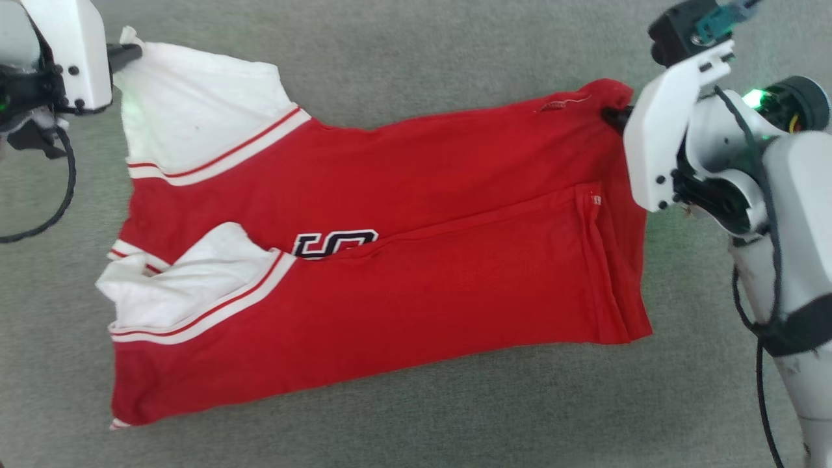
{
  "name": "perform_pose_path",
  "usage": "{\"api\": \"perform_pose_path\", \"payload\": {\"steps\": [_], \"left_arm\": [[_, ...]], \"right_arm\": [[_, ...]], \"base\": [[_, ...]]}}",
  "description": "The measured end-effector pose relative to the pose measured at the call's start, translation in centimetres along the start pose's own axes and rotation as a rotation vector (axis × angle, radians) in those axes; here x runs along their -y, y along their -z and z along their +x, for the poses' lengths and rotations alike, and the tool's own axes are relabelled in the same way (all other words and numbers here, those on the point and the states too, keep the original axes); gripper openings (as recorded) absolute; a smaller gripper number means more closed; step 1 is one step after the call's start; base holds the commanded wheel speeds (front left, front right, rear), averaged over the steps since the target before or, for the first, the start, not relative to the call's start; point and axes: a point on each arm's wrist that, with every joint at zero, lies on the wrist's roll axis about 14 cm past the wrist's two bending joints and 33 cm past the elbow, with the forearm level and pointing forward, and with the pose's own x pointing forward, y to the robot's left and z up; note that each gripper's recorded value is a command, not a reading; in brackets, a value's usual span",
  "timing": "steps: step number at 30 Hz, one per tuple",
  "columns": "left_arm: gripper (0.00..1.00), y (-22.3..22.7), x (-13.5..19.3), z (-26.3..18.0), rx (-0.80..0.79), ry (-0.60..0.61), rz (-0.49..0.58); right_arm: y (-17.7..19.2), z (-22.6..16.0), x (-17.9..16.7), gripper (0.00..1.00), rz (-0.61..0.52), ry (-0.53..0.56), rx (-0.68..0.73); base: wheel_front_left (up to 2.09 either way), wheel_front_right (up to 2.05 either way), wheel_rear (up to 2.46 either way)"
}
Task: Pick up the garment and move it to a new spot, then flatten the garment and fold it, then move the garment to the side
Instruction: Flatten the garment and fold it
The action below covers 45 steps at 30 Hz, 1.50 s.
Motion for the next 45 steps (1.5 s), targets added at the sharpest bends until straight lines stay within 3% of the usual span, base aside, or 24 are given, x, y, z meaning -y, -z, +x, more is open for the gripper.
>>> {"api": "perform_pose_path", "payload": {"steps": [7, 16, 21, 31, 32, 33, 34, 36, 38, 45], "left_arm": [[0.00, 0.6, 0.2, -4.4, 0.024, -0.005, 0.049], [0.00, 5.2, 1.7, -9.3, -0.019, -0.002, 0.068], [0.00, 9.8, 3.4, -11.5, -0.095, 0.006, 0.057], [0.00, 19.5, 5.4, -11.6, -0.288, 0.031, -0.059], [0.00, 20.2, 5.3, -11.2, -0.300, 0.026, -0.072], [0.00, 20.8, 5.4, -10.9, -0.312, 0.030, -0.082], [0.20, 21.3, 5.3, -10.6, -0.315, 0.031, -0.086], [0.44, 21.3, 5.1, -9.9, -0.293, 0.028, -0.107], [1.00, 21.2, 4.7, -9.6, -0.268, 0.024, -0.107], [1.00, 18.5, 4.2, -9.9, -0.075, 0.034, -0.121]], "right_arm": [[-1.2, -2.8, -1.1, 0.00, -0.040, -0.021, 0.096], [-0.6, -5.9, -2.8, 0.00, -0.067, -0.065, 0.133], [1.7, -7.1, -3.4, 0.00, -0.092, -0.091, 0.088], [8.3, -6.5, -3.6, 0.00, -0.001, -0.117, -0.054], [8.6, -6.3, -3.8, 0.03, 0.007, -0.121, -0.058], [8.9, -6.2, -3.8, 0.26, 0.011, -0.120, -0.067], [9.2, -6.0, -3.8, 0.98, 0.016, -0.120, -0.069], [9.4, -5.9, -4.0, 1.00, 0.022, -0.122, -0.072], [9.4, -5.9, -4.3, 1.00, 0.031, -0.128, -0.067], [9.2, -7.5, -3.6, 1.00, 0.113, -0.122, -0.048]], "base": [[0.00, 0.00, 0.00], [0.00, 0.00, 0.00], [0.00, 0.00, 0.00], [0.00, 0.00, 0.00], [0.00, 0.00, 0.00], [0.00, 0.00, 0.00], [0.00, 0.00, 0.00], [0.00, 0.00, 0.00], [0.00, 0.00, 0.00], [0.00, 0.00, 0.00]]}}
